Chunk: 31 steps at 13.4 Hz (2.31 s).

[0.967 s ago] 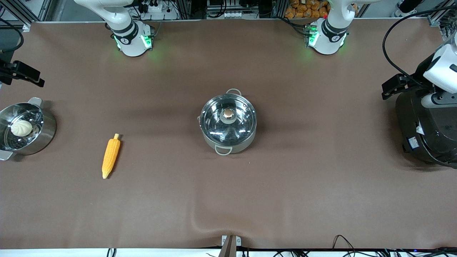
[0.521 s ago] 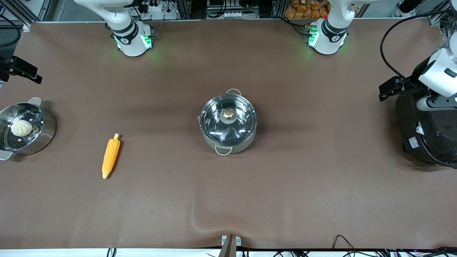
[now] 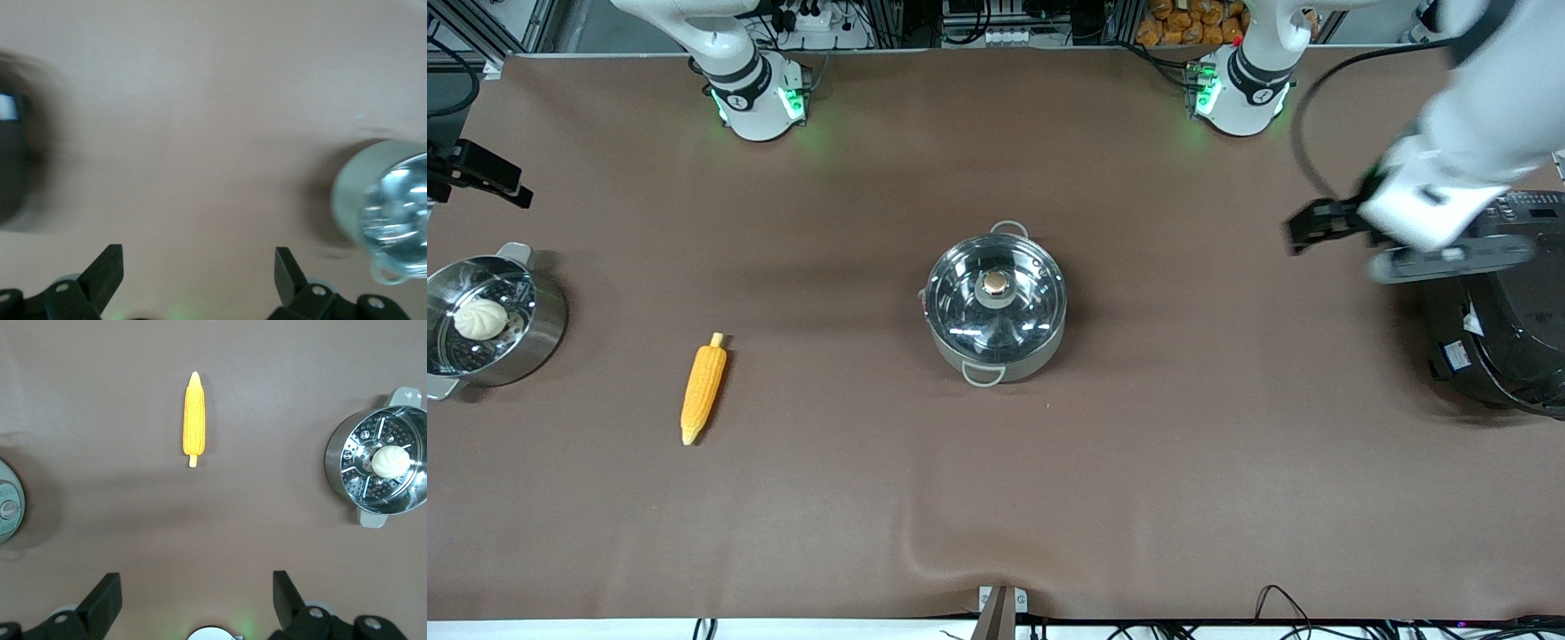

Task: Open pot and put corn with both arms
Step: 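Grasp the lid knob with the left gripper while the right gripper reaches the corn, then lift the lid with the left gripper while the right gripper grasps the corn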

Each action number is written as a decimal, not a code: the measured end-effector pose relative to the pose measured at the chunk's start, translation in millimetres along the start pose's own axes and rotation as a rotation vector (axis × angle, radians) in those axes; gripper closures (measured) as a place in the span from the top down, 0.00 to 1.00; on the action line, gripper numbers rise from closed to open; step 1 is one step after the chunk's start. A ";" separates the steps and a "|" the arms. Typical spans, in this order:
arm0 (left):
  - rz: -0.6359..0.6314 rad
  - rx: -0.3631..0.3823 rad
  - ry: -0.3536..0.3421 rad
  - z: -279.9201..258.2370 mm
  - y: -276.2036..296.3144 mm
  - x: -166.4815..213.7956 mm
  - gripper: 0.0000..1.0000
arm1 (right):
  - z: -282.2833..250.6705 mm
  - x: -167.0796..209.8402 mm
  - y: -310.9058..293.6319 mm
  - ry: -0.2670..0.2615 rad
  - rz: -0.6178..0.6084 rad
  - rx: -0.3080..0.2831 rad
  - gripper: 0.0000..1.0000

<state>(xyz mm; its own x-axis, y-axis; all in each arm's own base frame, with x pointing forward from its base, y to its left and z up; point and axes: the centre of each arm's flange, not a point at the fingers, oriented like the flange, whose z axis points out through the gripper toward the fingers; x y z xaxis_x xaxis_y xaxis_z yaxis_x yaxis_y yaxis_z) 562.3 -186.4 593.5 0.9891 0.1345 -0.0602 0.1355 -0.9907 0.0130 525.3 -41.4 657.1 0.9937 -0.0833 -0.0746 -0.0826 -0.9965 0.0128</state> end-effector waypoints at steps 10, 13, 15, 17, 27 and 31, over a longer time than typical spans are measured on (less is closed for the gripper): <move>-0.179 -0.054 -0.040 155.4 273.7 -70.0 1.00 | 137.9 60.1 -18.6 -0.114 -0.027 -0.013 1.00; -0.176 -0.034 -0.013 183.1 307.2 -94.2 1.00 | 209.2 90.9 -22.3 -0.143 -0.030 -0.022 1.00; -0.174 -0.020 -0.005 201.8 322.0 -105.9 1.00 | 244.3 105.0 -26.6 -0.154 -0.035 -0.026 1.00; -0.168 -0.009 -0.008 221.9 330.3 -109.8 1.00 | 273.7 114.7 -33.1 -0.166 -0.044 -0.031 1.00; -0.165 0.014 0.009 259.8 333.0 -99.5 0.81 | 403.3 146.6 -29.0 -0.170 0.016 0.025 1.00; -0.163 0.008 0.013 261.9 335.5 -99.2 0.55 | 436.8 151.8 -29.4 -0.158 0.020 0.022 1.00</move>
<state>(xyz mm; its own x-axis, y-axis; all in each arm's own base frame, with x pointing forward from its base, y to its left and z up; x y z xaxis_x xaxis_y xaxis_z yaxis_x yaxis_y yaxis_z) 494.4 -537.6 342.3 0.9545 0.2941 -0.0484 0.2943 -0.9557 -0.0039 645.7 -27.6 209.9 0.9679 -0.1010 -0.2302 -0.1053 -0.9944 -0.0063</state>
